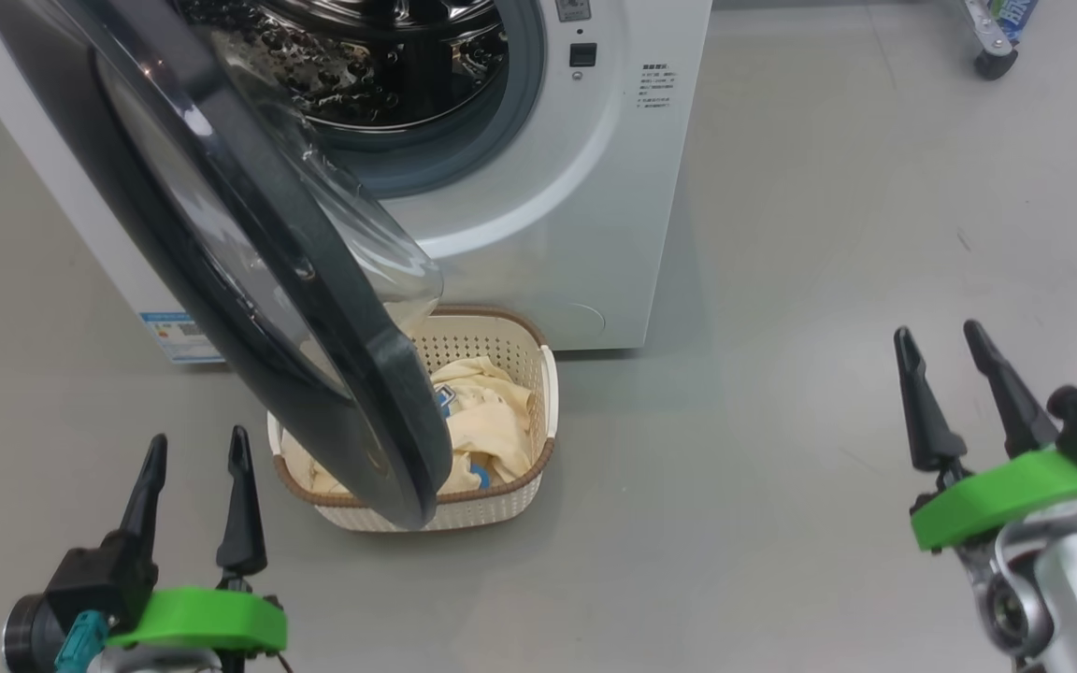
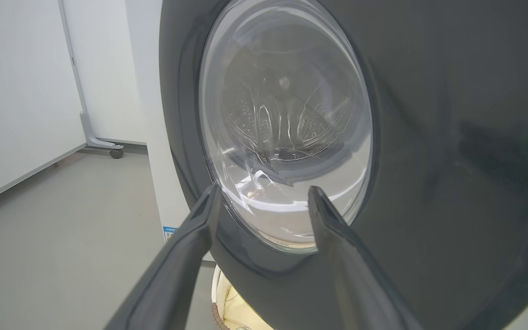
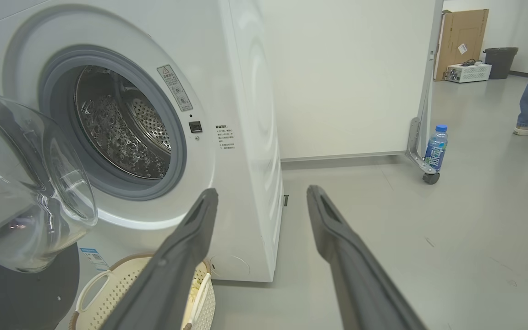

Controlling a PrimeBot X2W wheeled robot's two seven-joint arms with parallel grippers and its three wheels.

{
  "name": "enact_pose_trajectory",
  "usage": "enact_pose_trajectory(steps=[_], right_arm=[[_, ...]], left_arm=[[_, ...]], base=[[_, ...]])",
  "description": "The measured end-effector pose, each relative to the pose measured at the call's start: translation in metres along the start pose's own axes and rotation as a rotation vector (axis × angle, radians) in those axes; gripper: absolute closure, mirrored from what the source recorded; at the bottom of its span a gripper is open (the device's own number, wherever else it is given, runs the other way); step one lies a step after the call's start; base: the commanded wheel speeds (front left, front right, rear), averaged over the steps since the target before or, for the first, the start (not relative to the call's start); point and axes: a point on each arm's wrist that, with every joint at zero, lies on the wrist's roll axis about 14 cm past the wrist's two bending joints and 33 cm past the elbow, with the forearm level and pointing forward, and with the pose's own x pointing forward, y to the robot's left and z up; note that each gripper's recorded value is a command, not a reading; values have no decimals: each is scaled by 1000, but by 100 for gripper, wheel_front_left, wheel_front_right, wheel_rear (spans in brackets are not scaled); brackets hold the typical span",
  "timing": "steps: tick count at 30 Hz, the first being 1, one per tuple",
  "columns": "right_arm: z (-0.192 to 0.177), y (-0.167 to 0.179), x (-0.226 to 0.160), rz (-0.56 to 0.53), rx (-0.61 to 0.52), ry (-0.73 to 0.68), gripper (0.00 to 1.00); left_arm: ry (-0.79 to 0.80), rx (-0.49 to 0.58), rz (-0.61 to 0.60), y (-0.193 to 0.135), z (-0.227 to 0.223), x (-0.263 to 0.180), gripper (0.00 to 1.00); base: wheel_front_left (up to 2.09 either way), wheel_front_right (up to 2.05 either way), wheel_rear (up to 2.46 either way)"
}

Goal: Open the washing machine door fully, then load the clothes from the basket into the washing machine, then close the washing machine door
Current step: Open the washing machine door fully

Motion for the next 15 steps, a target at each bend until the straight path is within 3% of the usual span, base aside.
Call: enact_pose_trajectory(steps=[15], right_arm=[[-16,-1,-39,-67,-77,33,0]], left_arm=[[12,1,55,12,-3,-22,0]], base=[[0,0,0]])
